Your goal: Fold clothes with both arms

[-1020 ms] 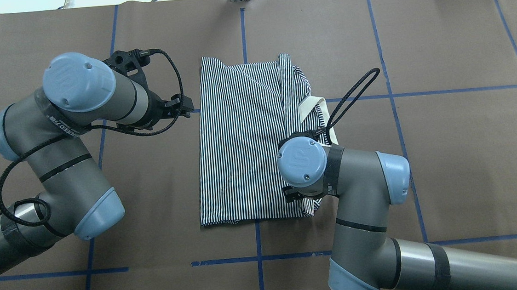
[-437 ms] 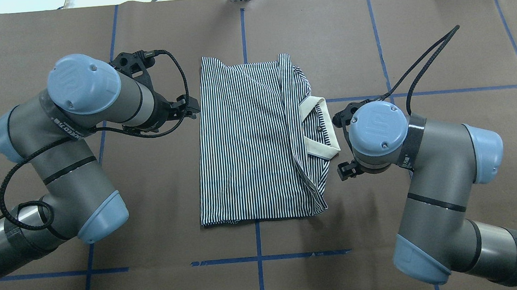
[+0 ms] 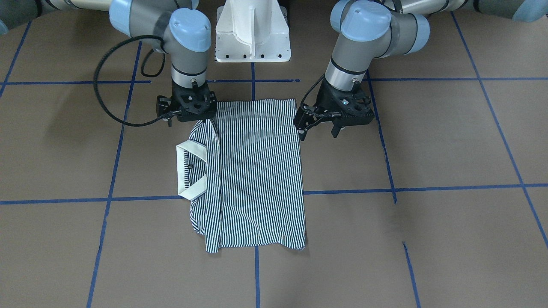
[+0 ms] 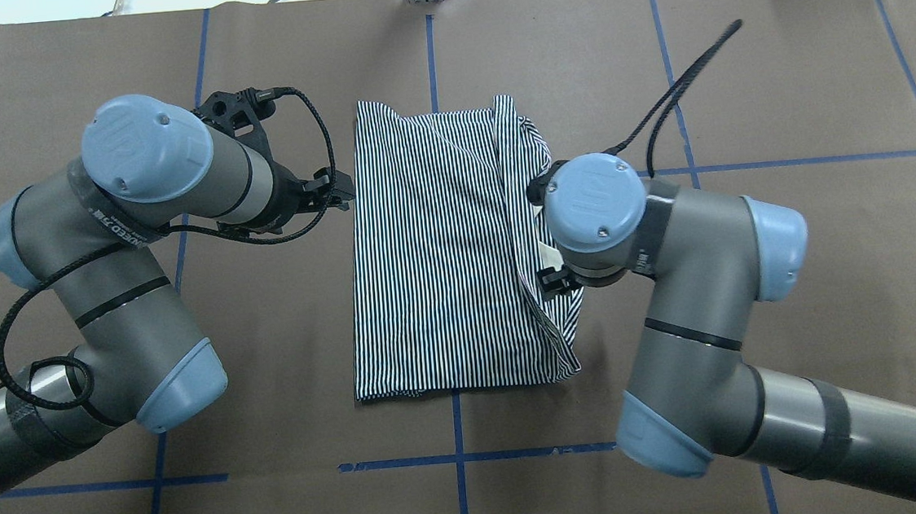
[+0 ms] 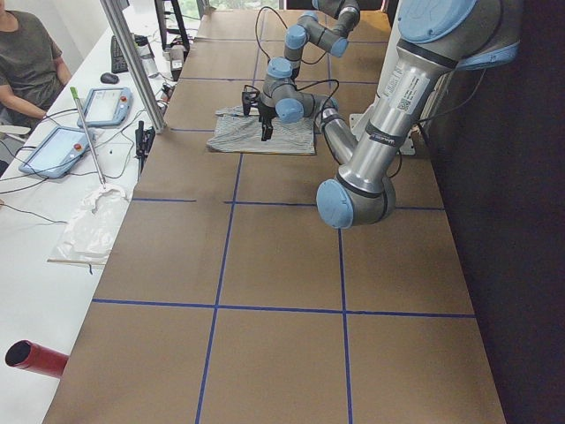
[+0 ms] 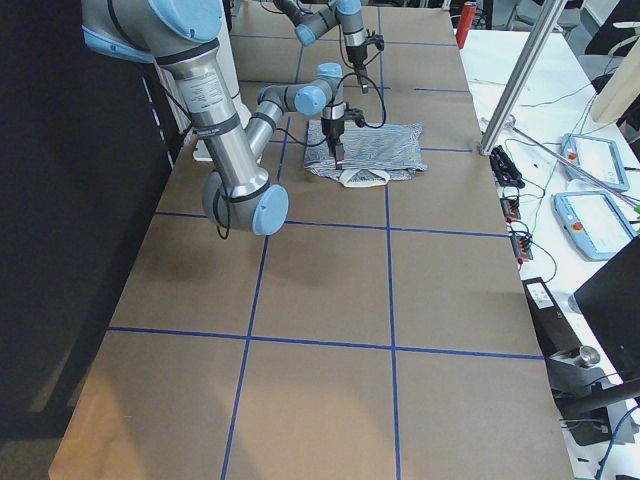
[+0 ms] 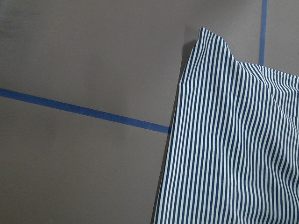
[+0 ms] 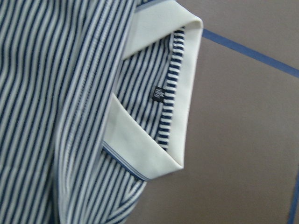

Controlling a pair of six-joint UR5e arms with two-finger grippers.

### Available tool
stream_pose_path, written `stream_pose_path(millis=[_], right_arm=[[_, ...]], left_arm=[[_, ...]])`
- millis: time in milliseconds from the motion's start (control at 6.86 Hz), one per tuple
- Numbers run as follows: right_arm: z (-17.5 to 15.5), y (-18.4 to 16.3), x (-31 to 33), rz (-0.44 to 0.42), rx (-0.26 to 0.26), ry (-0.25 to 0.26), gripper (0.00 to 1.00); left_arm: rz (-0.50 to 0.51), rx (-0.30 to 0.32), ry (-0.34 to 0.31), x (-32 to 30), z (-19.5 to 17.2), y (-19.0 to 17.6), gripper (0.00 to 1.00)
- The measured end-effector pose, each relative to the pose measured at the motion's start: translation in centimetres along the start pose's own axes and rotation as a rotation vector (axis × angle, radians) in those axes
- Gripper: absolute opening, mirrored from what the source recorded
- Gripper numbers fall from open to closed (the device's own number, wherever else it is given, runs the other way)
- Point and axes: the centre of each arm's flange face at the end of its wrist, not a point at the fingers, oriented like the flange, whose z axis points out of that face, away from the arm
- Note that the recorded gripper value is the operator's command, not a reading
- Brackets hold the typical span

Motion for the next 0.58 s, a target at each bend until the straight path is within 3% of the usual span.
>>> stream_pose_path(millis=[583], right_arm=[[3.7,3.0,-4.2,-0.052,-0.091,0.002,1.00]], left_arm=[[0.002,0.001,0.001,-0.2,-0.3,0.0,1.00]])
